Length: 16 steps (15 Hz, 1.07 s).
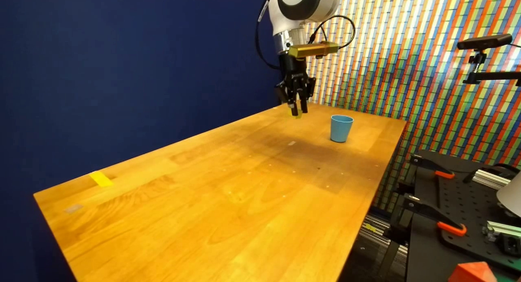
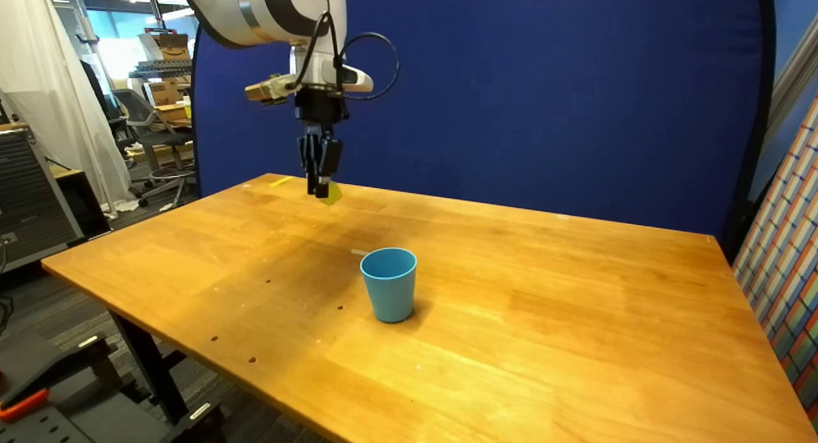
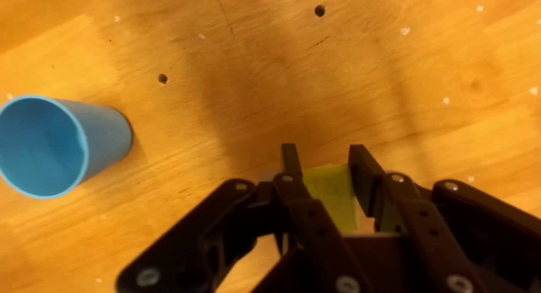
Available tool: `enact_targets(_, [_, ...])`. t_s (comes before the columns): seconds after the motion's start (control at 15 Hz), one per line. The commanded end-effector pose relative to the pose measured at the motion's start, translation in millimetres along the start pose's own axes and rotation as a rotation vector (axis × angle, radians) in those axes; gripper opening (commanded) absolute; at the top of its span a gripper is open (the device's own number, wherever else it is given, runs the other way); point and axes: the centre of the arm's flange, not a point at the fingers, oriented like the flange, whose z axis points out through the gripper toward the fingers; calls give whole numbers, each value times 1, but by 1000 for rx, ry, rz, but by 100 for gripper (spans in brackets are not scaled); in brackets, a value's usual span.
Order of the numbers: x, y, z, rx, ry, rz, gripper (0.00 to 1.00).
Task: Put the yellow block in the cup
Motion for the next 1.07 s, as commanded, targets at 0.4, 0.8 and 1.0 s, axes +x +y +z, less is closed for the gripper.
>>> enact_targets(0.4, [-42, 111, 7, 161, -108, 479, 19])
enact_targets(0.8, [-62, 167, 15, 273, -135, 734, 19])
enact_targets(1.0, [-67, 191, 10, 325, -100, 855, 18])
